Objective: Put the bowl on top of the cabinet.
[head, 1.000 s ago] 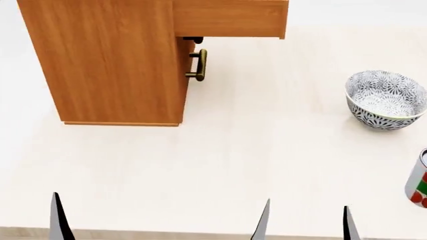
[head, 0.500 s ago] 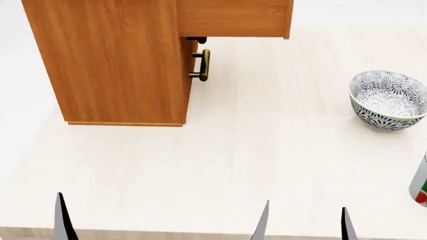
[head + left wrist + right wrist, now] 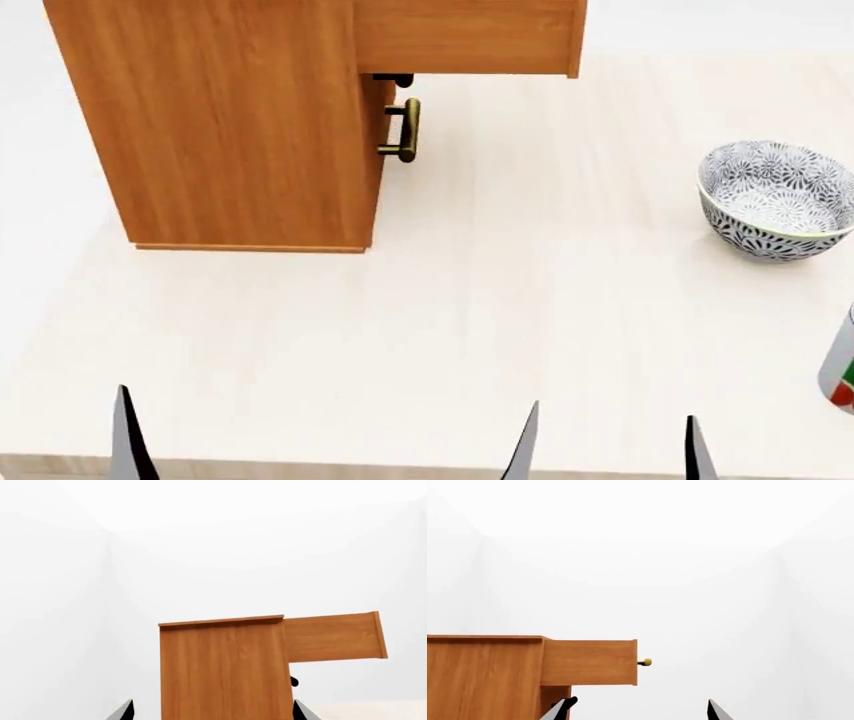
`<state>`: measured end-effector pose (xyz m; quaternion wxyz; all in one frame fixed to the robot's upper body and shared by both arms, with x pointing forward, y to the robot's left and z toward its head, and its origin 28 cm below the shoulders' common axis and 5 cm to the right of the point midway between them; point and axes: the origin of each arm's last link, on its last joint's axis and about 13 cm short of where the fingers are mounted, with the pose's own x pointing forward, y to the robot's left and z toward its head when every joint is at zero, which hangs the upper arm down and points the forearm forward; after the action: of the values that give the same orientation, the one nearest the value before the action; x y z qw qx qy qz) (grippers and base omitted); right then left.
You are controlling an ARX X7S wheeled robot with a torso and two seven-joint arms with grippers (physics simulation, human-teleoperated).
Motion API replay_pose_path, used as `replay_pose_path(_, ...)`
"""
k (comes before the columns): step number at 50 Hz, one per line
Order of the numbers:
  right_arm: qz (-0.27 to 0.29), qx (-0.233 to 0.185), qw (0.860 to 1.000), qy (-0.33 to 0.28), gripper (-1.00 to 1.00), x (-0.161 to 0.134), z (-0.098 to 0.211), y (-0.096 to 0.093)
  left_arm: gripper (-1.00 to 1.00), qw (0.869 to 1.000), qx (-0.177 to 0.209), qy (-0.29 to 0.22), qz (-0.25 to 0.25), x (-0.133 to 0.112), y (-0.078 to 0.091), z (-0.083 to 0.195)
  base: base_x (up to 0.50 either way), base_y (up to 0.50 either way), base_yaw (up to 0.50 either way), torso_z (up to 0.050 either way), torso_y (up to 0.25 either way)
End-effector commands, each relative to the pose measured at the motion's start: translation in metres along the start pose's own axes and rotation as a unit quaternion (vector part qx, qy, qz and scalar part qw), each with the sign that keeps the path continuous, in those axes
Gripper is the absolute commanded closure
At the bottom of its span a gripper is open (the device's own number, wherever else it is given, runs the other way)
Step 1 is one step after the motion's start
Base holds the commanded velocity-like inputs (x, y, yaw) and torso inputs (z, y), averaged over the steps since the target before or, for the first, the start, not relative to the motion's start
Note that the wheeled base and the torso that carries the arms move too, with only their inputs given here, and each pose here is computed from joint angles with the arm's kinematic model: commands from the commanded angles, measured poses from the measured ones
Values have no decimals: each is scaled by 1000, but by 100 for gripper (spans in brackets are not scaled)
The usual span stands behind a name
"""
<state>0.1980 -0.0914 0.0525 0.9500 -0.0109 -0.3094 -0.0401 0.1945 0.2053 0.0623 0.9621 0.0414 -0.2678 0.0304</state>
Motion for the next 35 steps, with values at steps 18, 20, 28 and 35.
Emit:
replay_pose_path(18, 3, 1, 1000, 4, -100, 0, -1, 0, -100, 1000, -2, -2, 2, -1, 1, -1, 0, 0, 0, 0, 0)
replay_pose_path(20, 2, 2, 1000, 3, -100, 0, -1, 0, -100, 1000, -2, -2, 2, -1, 1, 0, 193, 0, 0, 0, 0)
replay_pose_path(28, 4, 0, 1000, 0, -100, 0, 0, 0, -100, 1000, -3, -1, 2, -1, 1, -1, 470, 0, 0, 0, 0)
replay_pose_path(35, 5, -1, 1000, -2, -100, 0, 1, 0, -100, 1000, -3, -1, 2, -1, 1, -1, 500, 0, 0, 0, 0)
